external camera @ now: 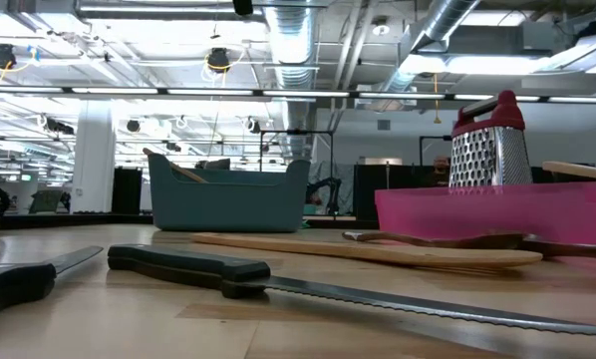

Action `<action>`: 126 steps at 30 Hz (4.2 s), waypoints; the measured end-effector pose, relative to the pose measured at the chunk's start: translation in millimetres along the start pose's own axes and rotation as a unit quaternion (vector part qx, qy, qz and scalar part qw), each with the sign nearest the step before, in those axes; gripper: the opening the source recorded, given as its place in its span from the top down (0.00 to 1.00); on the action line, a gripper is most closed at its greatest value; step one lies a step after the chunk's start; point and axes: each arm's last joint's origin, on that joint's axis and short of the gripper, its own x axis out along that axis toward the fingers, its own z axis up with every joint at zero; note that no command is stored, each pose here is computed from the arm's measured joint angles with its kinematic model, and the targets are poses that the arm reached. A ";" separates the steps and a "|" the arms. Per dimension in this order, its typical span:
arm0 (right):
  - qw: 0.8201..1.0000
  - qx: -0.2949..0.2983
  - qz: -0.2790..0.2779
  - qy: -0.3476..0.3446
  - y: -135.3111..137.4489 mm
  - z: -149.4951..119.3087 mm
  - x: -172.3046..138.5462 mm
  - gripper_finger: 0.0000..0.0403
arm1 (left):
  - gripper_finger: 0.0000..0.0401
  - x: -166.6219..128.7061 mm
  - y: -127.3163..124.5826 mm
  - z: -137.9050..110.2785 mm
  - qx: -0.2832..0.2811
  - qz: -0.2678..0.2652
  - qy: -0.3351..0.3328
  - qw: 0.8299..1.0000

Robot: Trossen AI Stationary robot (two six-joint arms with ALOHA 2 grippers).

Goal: Pick & Place Kitchen Items
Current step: Put the wooden slotted spatula into the yellow bin

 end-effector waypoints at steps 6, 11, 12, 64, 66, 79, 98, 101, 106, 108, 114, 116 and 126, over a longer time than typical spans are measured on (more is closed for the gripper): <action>1.000 0.003 0.000 0.000 0.0 -0.1 0.0 0.38 | 0.98 -2.2 5.0 7.2 0.001 0.008 -0.013 1.000; 1.000 0.003 -0.001 0.000 -0.2 -0.1 0.0 0.38 | 0.98 -4.5 9.1 12.6 -0.081 0.003 -0.008 0.997; 1.000 0.003 -0.001 0.000 -0.3 0.0 0.0 0.38 | 0.98 -4.8 9.5 13.1 -0.116 0.000 -0.002 0.993; 0.997 0.061 -0.051 -0.006 -4.0 -5.3 8.5 0.38 | 0.98 3.9 -15.4 -41.2 -0.986 -0.053 -0.051 -0.151; 0.992 0.098 -0.071 -0.026 -8.1 -5.5 15.1 0.38 | 0.98 4.0 -16.0 -42.1 -0.990 -0.049 -0.051 -0.126; 0.985 0.143 -0.070 -0.064 -20.2 -27.2 51.1 0.38 | 0.98 4.7 -21.3 -50.1 -0.997 -0.034 -0.046 -0.052; 0.986 0.120 -0.072 -0.092 -32.8 -21.0 50.3 0.31 | 0.98 6.0 -39.9 -63.9 -0.999 -0.017 0.006 0.042; 0.986 0.119 -0.076 -0.092 -34.7 -21.1 50.3 0.31 | 0.98 6.1 -41.1 -64.0 -0.998 -0.014 0.012 0.053; 0.986 0.119 -0.078 -0.087 -35.8 -21.9 50.3 0.31 | 0.98 6.0 -41.3 -64.1 -0.998 -0.009 0.016 0.067; 0.986 0.118 -0.080 -0.081 -35.9 -23.1 50.5 0.31 | 0.98 6.0 -41.3 -64.1 -0.998 -0.009 0.017 0.067; 0.986 0.114 -0.085 -0.081 -38.0 -23.2 50.4 0.31 | 0.98 6.0 -41.6 -64.5 -0.997 -0.003 0.021 0.068; 0.986 0.114 -0.089 -0.081 -39.4 -23.1 50.2 0.31 | 0.98 6.0 -41.6 -64.5 -0.997 -0.002 0.022 0.068; 0.985 0.119 -0.110 -0.066 -53.8 -40.6 63.6 0.31 | 0.98 8.1 -45.4 -62.6 -0.997 -0.001 0.028 0.068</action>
